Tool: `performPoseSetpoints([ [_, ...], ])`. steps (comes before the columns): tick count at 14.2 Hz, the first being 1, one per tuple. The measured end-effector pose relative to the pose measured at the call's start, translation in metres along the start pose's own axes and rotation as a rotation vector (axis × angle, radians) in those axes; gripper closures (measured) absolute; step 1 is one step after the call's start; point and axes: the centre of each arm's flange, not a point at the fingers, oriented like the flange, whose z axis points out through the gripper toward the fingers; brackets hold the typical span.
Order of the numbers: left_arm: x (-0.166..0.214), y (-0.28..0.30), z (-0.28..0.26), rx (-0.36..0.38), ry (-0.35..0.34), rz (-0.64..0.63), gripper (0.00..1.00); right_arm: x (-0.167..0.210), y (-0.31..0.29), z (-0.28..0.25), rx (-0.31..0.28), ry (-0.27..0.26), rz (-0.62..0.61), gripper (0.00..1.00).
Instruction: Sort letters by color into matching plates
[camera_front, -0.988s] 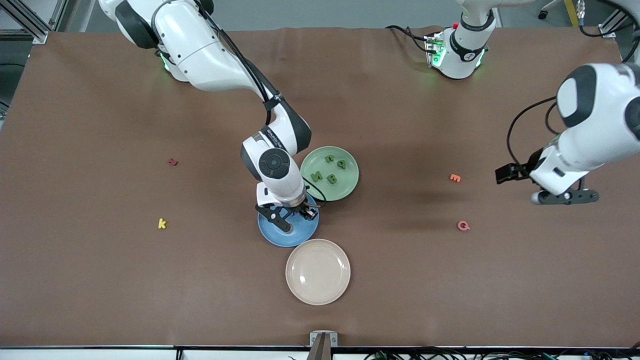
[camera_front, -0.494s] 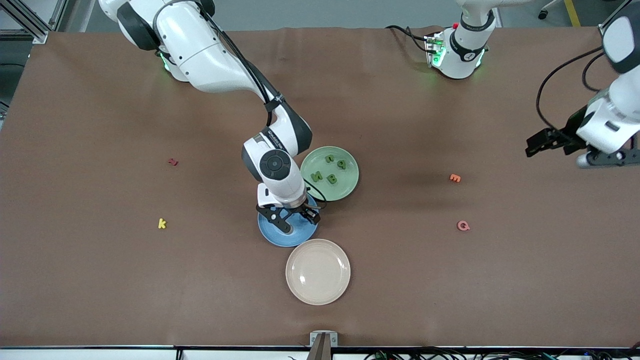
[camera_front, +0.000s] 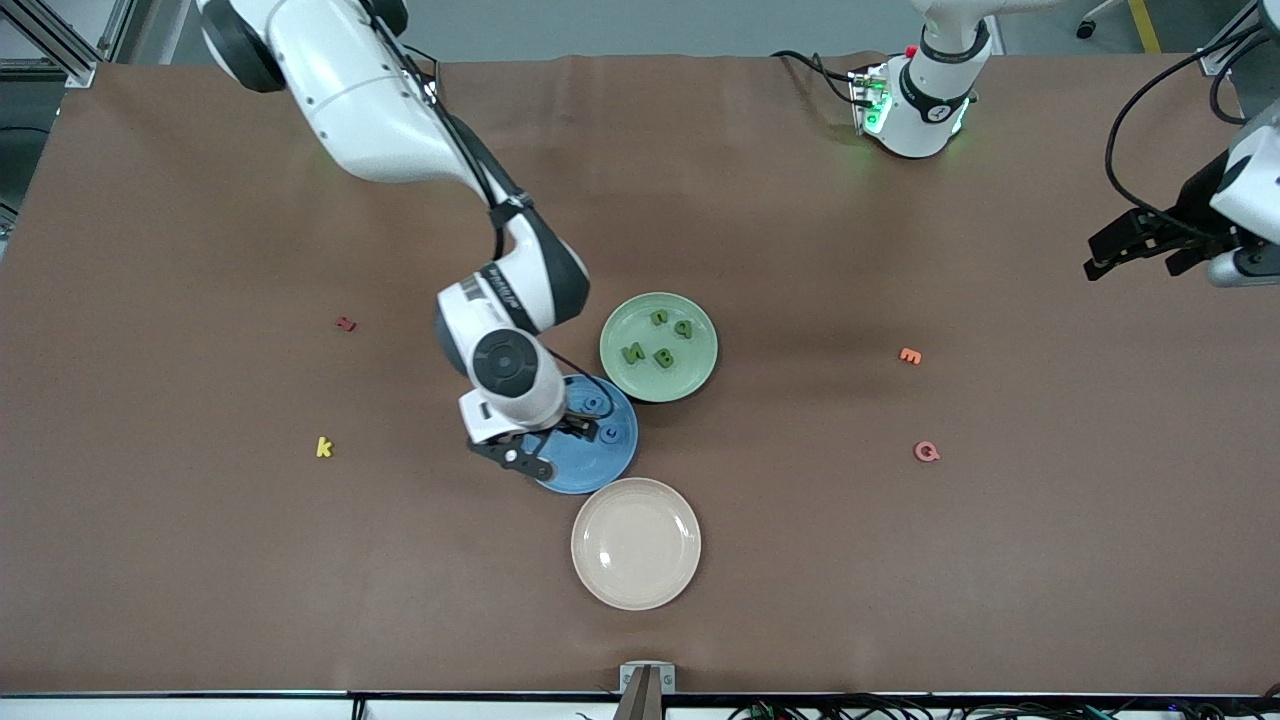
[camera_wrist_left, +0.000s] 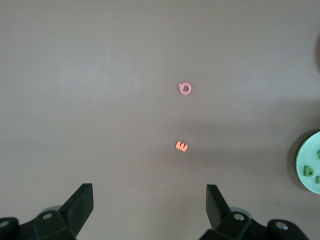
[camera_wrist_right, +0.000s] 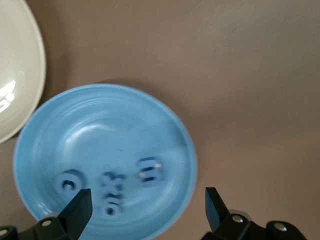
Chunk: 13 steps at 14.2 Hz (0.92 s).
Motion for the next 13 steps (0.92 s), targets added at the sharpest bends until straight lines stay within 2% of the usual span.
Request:
performPoseSetpoints([
  [4, 0.01, 0.004, -0.041, -0.005, 0.083, 0.007, 0.0, 0.031, 0.088, -0.051, -0.024, -0.038, -0.152, 0.0],
  [7, 0.02, 0.009, -0.053, -0.009, 0.112, 0.017, 0.0, 0.045, 0.181, -0.085, -0.067, -0.086, -0.247, 0.0],
  [10, 0.032, 0.015, -0.065, -0.014, 0.141, 0.028, 0.0, 0.049, 0.249, -0.132, -0.085, -0.115, -0.302, 0.0],
  [13, 0.041, 0.025, -0.058, -0.017, 0.133, 0.045, 0.0, 0.047, 0.288, -0.168, -0.073, -0.109, -0.292, 0.0],
])
